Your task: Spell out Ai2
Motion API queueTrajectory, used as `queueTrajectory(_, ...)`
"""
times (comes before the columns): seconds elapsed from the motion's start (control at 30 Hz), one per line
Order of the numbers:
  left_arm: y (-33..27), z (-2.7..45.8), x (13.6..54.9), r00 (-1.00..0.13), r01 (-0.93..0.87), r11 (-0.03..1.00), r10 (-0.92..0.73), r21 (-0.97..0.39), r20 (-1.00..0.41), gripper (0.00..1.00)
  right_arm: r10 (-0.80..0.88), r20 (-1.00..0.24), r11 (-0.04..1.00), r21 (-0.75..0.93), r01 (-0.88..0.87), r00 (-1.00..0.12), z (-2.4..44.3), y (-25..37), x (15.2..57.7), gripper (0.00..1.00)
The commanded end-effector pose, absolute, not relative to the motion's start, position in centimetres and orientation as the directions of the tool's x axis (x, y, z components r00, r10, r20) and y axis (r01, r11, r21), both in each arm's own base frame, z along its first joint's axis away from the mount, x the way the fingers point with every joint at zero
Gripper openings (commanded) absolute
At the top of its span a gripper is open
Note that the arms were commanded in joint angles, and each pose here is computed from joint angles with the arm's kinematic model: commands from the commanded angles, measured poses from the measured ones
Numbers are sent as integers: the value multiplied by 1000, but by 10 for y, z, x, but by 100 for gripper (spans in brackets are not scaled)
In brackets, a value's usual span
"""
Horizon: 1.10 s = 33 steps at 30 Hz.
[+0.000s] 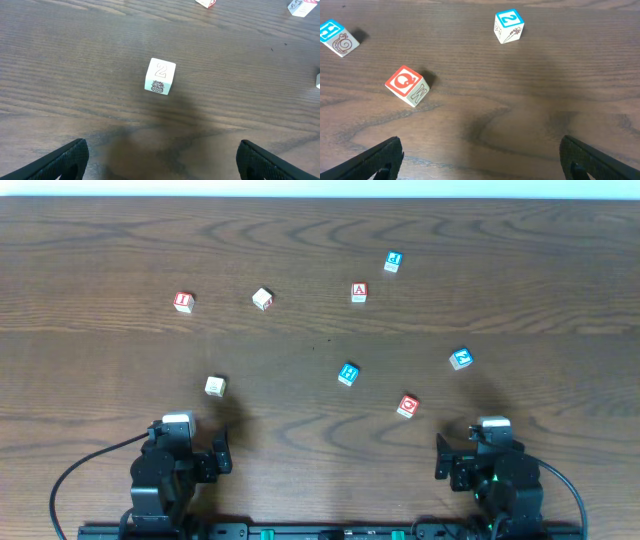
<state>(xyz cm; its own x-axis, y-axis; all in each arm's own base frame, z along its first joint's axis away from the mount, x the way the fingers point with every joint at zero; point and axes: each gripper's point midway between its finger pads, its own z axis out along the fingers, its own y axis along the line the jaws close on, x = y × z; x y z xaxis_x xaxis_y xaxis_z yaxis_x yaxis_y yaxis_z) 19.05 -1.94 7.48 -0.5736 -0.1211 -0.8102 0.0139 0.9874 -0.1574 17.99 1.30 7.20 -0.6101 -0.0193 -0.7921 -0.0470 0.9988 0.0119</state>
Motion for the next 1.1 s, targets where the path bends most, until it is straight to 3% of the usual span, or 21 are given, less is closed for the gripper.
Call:
queueTrajectory(0.0,-18,73,190,-575,13,989,-114,-148,-810,95,-22,-789,999,8,-47,-613,68,12,180,99)
queueTrajectory(0.8,-14,73,191,-569,-5,991,-114,-136,-815,95,-22,-790,999,8,-47,-613,68,12,180,99)
queueTrajectory(1.07,-29,92,201,-509,59,975,-156,-216,-847,95,-22,-790,999,8,-47,-613,68,12,180,99)
